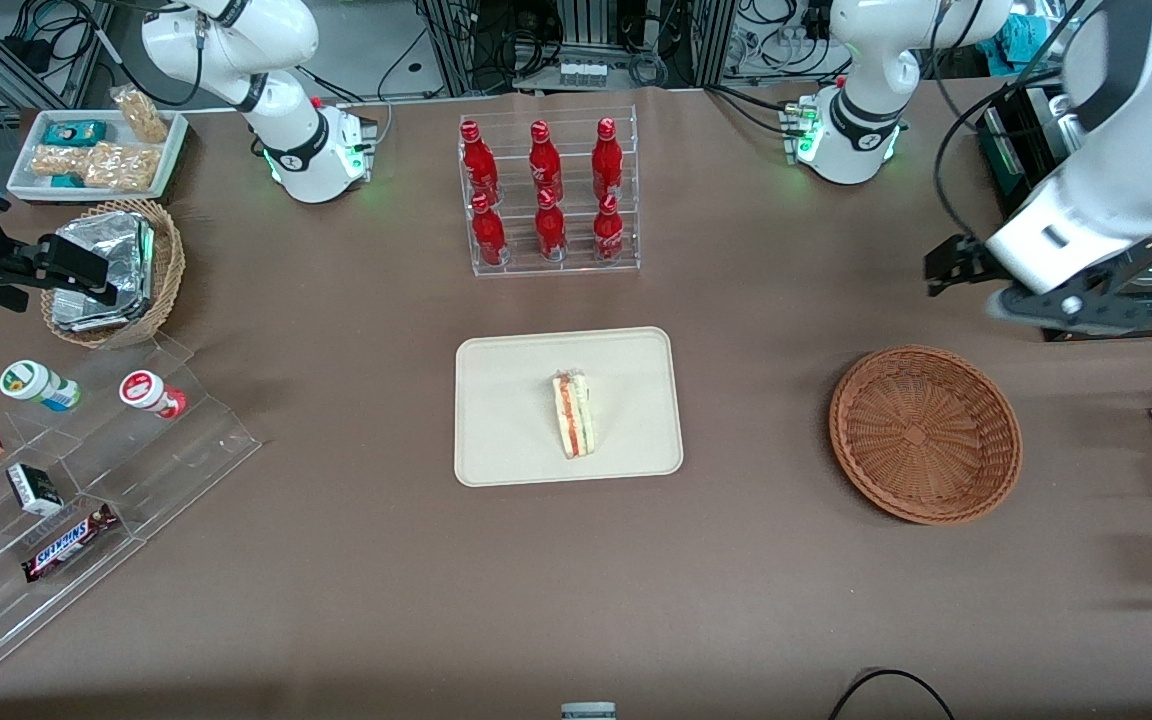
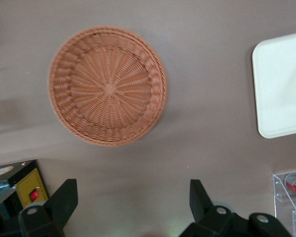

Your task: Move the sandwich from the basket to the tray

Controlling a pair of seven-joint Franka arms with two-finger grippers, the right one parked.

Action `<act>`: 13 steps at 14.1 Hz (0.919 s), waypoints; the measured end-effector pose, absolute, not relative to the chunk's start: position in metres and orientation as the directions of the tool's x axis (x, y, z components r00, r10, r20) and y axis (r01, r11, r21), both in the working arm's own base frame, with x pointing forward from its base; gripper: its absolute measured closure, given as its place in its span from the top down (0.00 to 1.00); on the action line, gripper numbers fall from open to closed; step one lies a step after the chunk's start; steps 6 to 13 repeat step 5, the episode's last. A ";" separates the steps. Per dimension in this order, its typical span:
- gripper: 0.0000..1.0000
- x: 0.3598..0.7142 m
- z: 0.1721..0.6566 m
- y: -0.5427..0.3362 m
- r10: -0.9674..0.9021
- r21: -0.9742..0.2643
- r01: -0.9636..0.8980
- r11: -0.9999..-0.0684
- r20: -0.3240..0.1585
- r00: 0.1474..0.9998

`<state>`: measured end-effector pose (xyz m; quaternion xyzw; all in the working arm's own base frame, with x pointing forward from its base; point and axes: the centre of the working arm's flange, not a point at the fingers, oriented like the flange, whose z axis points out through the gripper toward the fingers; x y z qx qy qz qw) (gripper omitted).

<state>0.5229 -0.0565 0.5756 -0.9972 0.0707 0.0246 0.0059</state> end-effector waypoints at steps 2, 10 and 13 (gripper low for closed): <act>1.00 0.522 0.601 -0.035 -0.108 -0.007 -0.108 -0.994 -0.005 0.994; 1.00 0.521 0.622 -0.024 -0.093 -0.006 -0.093 -0.996 0.014 0.996; 1.00 0.521 0.622 -0.024 -0.093 -0.006 -0.093 -0.996 0.014 0.996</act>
